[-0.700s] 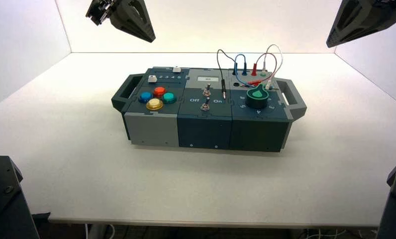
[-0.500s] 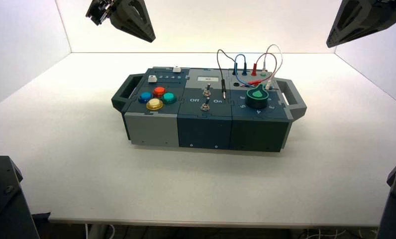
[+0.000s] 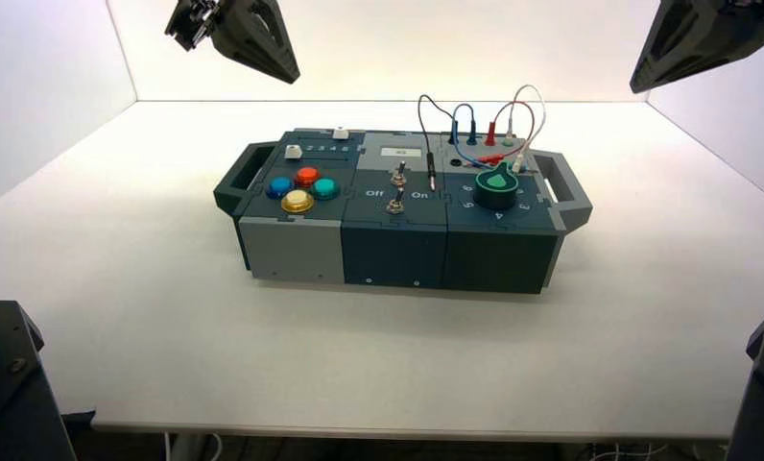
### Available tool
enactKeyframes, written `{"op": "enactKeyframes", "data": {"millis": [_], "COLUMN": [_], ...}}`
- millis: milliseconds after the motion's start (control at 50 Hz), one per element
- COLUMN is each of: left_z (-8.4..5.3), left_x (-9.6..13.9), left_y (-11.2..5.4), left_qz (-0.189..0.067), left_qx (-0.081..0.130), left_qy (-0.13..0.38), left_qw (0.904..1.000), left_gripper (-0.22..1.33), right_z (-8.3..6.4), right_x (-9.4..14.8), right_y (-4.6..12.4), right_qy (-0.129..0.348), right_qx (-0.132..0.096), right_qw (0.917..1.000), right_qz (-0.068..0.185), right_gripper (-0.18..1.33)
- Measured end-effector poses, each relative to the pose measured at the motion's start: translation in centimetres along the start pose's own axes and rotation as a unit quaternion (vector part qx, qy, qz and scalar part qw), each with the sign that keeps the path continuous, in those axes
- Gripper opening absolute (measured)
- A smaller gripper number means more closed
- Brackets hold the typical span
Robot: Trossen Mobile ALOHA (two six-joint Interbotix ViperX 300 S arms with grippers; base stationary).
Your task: Flip the bottom switch off with the left gripper.
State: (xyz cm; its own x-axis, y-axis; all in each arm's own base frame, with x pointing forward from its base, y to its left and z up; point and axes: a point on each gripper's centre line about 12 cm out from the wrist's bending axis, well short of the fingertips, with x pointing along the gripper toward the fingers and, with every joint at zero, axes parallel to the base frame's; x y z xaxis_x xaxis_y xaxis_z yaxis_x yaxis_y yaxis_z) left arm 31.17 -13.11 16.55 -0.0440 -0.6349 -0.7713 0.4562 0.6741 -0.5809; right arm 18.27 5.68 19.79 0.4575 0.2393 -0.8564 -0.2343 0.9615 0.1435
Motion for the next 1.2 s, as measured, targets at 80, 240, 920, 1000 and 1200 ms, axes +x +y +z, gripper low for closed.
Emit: {"op": "enactKeyframes", "data": {"millis": [80, 240, 920, 1000, 1200], "left_z": [-0.4, -0.6, -3.8, -4.1, -4.5], "left_x": [0.2, -0.4, -1.9, -1.6, -0.6], "left_y": [-0.6, -2.8, -6.6, -6.9, -8.2], "left_qz": [0.004, 0.043, 0.181, 0.218, 0.236], "left_qx": [0.001, 0.016, -0.054, -0.049, -0.018], "left_qy": [0.009, 0.007, -0.017, -0.008, 0.004], "left_qw": [1.0000, 0.9989, 0.9818, 0.9747, 0.9715], "left_gripper": [-0.17, -0.16, -0.17, -0.16, -0.16], "right_z": [0.0, -0.2, 1.1, 1.8, 2.6], "right_x": [0.0, -0.1, 2.2, 2.6, 3.7], "right_y": [0.0, -0.4, -3.2, -3.3, -3.5], "right_qy": [0.002, 0.008, 0.077, 0.083, 0.099], "right_qx": [0.004, 0.027, 0.111, 0.117, 0.128], "right_qw": [1.0000, 0.9996, 0.9903, 0.9893, 0.9865], "right_qz": [0.000, -0.004, -0.029, -0.028, -0.024], "right_gripper": [-0.14, -0.14, -0.14, -0.14, -0.14]}}
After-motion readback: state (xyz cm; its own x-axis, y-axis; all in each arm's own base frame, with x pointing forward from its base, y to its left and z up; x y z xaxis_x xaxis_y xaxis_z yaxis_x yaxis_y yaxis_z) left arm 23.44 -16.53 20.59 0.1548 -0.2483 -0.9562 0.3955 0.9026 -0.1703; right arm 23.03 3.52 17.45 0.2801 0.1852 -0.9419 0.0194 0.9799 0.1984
